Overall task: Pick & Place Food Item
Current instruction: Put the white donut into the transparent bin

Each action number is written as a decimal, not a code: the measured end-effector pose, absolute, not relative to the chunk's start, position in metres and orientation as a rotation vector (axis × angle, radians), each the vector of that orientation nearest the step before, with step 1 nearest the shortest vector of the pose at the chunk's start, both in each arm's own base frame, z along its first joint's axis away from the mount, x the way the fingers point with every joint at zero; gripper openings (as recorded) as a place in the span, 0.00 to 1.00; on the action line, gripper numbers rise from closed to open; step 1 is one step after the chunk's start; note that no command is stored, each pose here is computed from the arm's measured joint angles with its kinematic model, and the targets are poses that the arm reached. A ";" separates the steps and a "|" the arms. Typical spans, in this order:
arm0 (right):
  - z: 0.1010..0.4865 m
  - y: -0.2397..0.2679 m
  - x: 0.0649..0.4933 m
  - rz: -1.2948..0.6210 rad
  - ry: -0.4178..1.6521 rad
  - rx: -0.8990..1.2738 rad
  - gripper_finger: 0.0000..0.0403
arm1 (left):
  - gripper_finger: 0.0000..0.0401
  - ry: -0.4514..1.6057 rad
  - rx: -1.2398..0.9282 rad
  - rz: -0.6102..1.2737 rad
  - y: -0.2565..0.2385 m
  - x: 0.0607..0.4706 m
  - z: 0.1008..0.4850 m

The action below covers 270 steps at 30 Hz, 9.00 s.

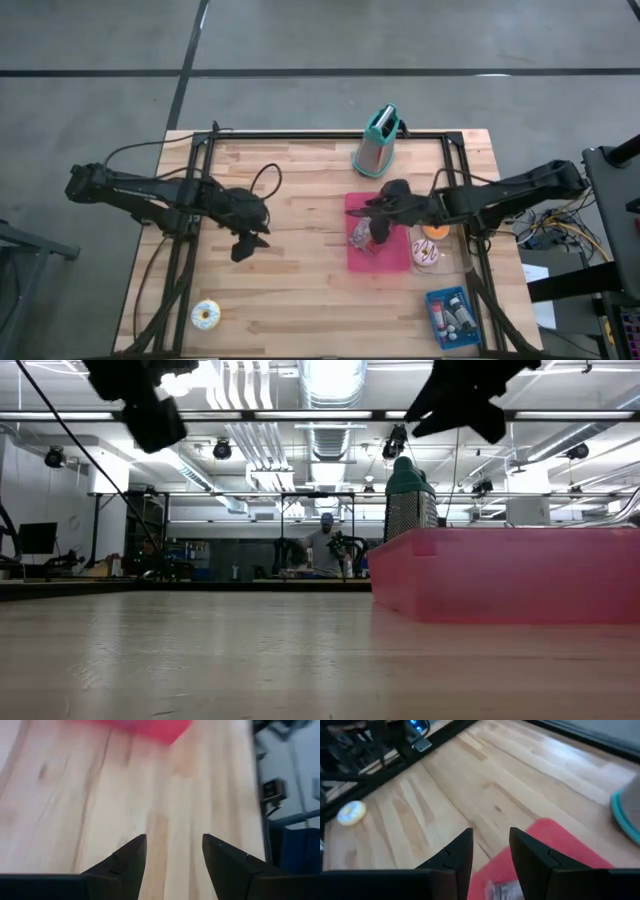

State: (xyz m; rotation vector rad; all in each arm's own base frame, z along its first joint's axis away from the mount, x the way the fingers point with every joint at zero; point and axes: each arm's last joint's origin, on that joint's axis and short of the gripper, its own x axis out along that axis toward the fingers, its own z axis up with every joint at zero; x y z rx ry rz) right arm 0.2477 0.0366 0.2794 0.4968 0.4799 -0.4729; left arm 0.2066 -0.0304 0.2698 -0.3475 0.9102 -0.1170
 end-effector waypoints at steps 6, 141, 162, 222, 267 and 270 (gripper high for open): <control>0.249 0.040 0.263 -0.428 0.452 0.410 0.29 | 0.49 1.130 -0.536 0.068 -0.029 0.189 0.275; 0.202 0.046 0.299 -0.426 0.397 0.375 0.22 | 0.05 1.411 -0.712 0.325 -0.227 0.156 0.213; 0.201 0.046 0.299 -0.426 0.403 0.372 0.19 | 0.06 0.435 -0.275 0.193 -0.149 0.132 0.322; 0.203 0.046 0.300 -0.334 0.456 -0.014 0.19 | 0.06 0.169 0.196 -0.519 -0.015 0.227 0.235; 0.211 0.048 0.304 -0.307 0.416 0.001 0.47 | 0.06 0.218 0.208 -0.544 -0.002 0.261 0.232; 0.214 0.050 0.306 -0.232 0.417 0.015 0.46 | 0.06 0.218 0.208 -0.544 -0.002 0.261 0.232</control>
